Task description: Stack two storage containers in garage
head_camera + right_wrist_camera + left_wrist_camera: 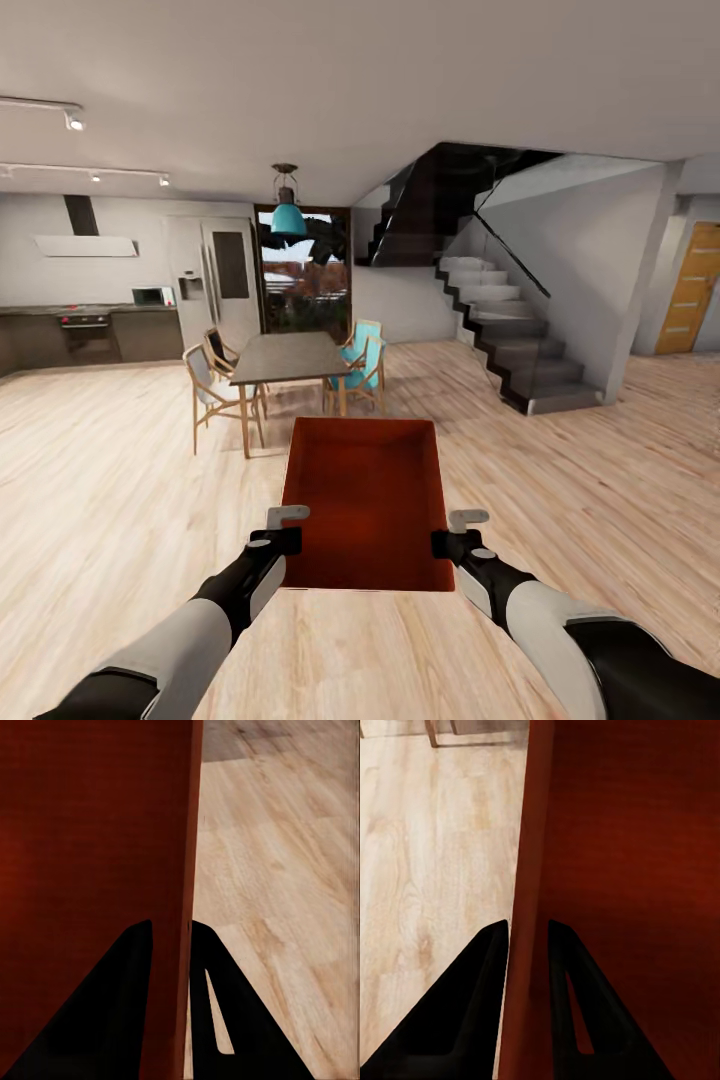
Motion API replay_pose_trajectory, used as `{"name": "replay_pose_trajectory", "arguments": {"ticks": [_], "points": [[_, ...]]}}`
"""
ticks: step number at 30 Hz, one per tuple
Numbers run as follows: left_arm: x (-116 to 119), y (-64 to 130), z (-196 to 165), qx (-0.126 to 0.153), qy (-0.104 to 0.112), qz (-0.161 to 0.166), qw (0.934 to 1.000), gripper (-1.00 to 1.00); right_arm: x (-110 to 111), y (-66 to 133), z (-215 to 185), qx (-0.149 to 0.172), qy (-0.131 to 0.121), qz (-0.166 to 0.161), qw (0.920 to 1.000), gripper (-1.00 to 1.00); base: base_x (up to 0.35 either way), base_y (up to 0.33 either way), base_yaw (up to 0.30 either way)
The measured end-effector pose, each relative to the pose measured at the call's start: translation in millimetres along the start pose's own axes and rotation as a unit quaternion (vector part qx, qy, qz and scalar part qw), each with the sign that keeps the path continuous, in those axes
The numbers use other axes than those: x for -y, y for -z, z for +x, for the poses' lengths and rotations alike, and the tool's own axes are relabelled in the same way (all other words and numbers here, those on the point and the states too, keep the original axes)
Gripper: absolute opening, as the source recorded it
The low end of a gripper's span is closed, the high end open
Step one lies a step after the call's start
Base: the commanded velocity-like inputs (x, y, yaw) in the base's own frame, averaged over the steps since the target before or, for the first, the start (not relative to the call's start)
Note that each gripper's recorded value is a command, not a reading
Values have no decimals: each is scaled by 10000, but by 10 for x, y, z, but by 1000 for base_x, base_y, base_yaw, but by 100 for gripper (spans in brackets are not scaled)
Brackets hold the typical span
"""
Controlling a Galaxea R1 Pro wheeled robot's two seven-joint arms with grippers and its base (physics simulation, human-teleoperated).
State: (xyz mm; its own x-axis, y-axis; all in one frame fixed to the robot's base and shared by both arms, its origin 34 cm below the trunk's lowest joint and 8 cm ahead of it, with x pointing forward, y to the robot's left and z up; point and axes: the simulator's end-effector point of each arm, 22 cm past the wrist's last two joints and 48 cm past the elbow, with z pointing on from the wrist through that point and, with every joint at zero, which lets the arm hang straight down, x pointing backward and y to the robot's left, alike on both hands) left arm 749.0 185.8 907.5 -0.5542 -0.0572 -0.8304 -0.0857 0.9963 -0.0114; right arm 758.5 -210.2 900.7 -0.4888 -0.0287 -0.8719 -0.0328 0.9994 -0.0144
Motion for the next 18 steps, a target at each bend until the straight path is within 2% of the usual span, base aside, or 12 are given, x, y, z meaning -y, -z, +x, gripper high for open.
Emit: {"name": "replay_pose_trajectory", "arguments": {"ticks": [18], "points": [[4, 1, 1, -1, 5, 1, 10000, -100, 4, -1, -2, -1, 4, -1, 10000, -100, 322, 0, -246]]}}
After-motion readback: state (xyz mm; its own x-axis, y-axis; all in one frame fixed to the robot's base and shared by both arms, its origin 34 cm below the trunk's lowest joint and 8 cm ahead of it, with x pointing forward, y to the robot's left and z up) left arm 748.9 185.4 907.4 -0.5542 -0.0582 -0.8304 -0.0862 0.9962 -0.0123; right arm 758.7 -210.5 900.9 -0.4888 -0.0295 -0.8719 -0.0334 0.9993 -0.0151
